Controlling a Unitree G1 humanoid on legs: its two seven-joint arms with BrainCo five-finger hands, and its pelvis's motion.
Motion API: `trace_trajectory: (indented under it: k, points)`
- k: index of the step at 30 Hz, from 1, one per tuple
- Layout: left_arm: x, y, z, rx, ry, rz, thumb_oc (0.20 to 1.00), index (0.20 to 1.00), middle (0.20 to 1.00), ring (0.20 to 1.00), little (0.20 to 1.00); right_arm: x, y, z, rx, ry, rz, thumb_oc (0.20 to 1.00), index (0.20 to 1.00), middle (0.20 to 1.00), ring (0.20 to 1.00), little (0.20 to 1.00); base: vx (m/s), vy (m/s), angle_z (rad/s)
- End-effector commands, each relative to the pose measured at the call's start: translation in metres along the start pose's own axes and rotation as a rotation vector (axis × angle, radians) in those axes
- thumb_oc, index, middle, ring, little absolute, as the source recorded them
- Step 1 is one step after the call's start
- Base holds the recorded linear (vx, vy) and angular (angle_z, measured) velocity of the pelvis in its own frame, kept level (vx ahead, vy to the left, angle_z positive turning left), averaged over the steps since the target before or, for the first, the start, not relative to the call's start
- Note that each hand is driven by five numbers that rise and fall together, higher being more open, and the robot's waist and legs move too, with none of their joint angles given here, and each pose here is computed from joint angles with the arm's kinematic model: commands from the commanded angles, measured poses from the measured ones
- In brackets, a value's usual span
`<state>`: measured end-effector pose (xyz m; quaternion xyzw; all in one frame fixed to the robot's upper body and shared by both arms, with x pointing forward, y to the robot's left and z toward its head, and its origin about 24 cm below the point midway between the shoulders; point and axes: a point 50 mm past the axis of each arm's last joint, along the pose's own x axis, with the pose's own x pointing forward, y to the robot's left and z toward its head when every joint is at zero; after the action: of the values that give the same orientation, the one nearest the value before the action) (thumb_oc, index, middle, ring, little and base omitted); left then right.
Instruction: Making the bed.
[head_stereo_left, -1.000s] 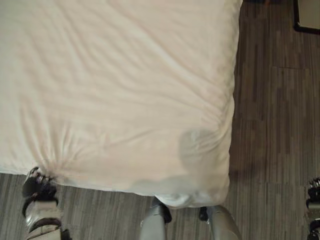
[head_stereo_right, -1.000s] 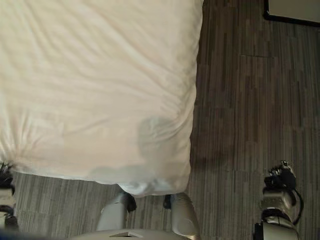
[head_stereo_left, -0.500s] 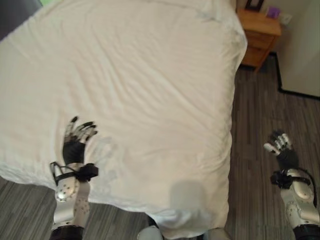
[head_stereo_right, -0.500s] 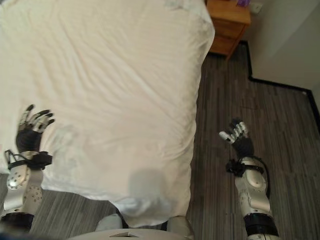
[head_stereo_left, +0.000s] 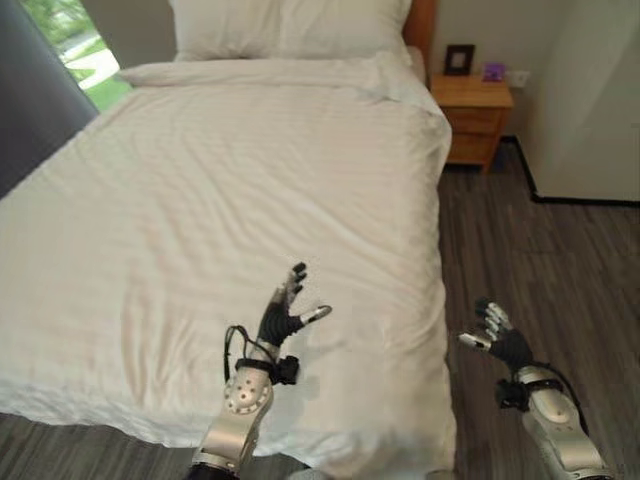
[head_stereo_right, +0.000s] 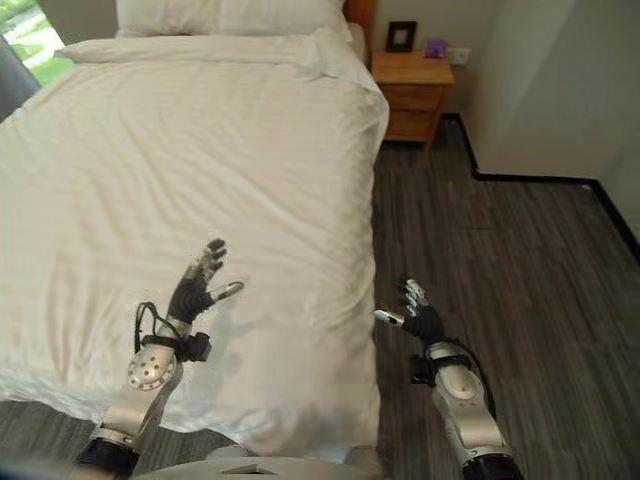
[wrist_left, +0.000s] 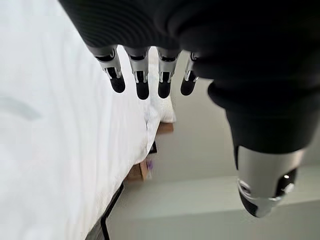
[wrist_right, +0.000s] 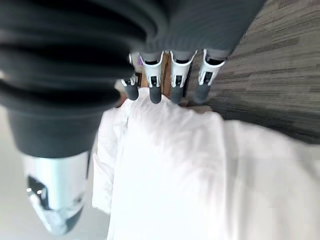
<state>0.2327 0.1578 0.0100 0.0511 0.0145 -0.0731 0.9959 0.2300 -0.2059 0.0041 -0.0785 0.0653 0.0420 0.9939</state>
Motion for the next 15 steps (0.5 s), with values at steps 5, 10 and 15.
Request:
trace_trajectory:
  k: [5,10,15]
  points:
    - [0.035,-0.058,0.022,-0.020,-0.072,-0.240,1.000,1.000,1.000,1.000,1.000,0.003,-0.013,0.023,-0.121,-0.112,-0.073,1.000,1.000,1.000,1.000,1.000,-0.13,0.197,-0.61]
    - [0.036,-0.083,0.025,0.029,-0.071,-0.367,1.000,1.000,1.000,1.000,1.000,0.008,-0.006,0.028,-0.149,-0.131,-0.089,1.000,1.000,1.000,1.000,1.000,-0.31,0.104,-0.64]
    - [0.030,-0.076,0.016,-0.020,-0.020,-0.349,1.000,1.000,1.000,1.000,1.000,0.009,0.010,0.029,-0.090,-0.145,0.002,1.000,1.000,1.000,1.000,1.000,-0.28,-0.059,-0.91]
